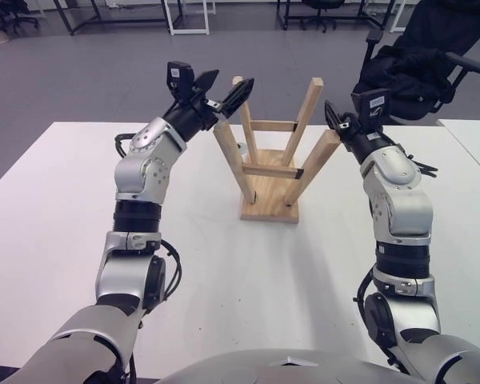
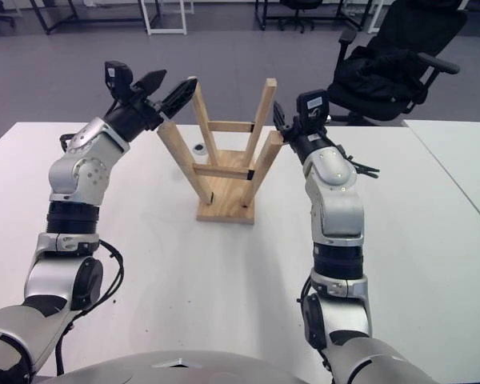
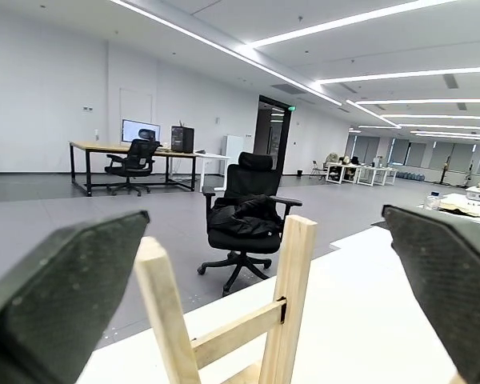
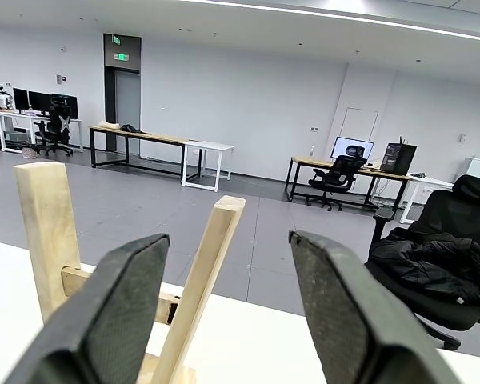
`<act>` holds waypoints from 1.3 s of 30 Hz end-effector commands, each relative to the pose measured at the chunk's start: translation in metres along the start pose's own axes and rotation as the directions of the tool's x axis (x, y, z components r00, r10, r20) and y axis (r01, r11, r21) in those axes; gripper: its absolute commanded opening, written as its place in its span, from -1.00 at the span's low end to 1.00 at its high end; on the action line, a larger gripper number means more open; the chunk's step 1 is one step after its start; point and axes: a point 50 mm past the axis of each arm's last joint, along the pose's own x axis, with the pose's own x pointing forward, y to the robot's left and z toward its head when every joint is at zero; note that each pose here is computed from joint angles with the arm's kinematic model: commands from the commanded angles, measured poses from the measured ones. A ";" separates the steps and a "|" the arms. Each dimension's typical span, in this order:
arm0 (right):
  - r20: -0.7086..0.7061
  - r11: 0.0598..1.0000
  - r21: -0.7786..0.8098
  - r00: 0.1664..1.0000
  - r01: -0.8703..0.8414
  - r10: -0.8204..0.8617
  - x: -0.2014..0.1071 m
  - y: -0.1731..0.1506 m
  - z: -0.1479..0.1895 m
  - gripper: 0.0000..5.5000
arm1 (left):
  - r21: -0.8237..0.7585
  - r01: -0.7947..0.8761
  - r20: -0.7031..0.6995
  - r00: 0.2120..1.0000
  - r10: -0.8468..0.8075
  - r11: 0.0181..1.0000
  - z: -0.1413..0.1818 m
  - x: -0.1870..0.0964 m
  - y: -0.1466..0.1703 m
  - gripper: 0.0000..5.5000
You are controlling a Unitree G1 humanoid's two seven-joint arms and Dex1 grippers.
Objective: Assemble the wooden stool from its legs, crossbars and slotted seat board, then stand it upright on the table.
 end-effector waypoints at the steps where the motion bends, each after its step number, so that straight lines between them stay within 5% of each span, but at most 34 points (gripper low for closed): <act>1: -0.052 1.000 0.019 0.998 -0.017 0.018 -0.001 0.003 -0.011 0.02 | -0.079 -0.061 -0.021 0.998 0.059 0.995 0.001 0.006 -0.007 0.95; 5: -0.041 0.996 0.025 0.996 0.084 -0.083 0.000 -0.019 -0.009 0.02 | -0.081 -0.093 0.206 0.973 0.108 0.992 0.066 -0.005 -0.021 0.95; 10: 0.088 0.995 0.052 0.992 0.091 -0.095 0.003 -0.041 0.026 0.02 | -0.008 -0.151 0.259 0.955 0.148 0.988 0.088 -0.038 -0.021 0.95; 15: -0.091 0.996 0.027 0.992 0.089 -0.087 -0.024 -0.036 -0.010 0.02 | 0.113 -0.455 0.137 0.887 0.440 0.883 0.039 -0.084 0.006 0.95; 19: -0.147 0.994 0.037 0.984 0.103 -0.096 -0.050 -0.009 -0.025 0.02 | 0.085 -0.593 0.019 0.804 0.594 0.801 -0.014 -0.100 -0.003 0.95; 28: -0.139 0.994 0.069 0.987 0.085 -0.075 -0.054 0.023 -0.005 0.02 | 0.047 -0.522 -0.012 0.852 0.523 0.852 -0.024 -0.070 -0.034 0.95; 39: -0.091 0.992 -0.091 0.993 -0.083 0.074 -0.043 0.054 0.016 0.02 | 0.239 -0.414 -0.133 0.882 0.452 0.878 -0.044 -0.053 -0.069 0.95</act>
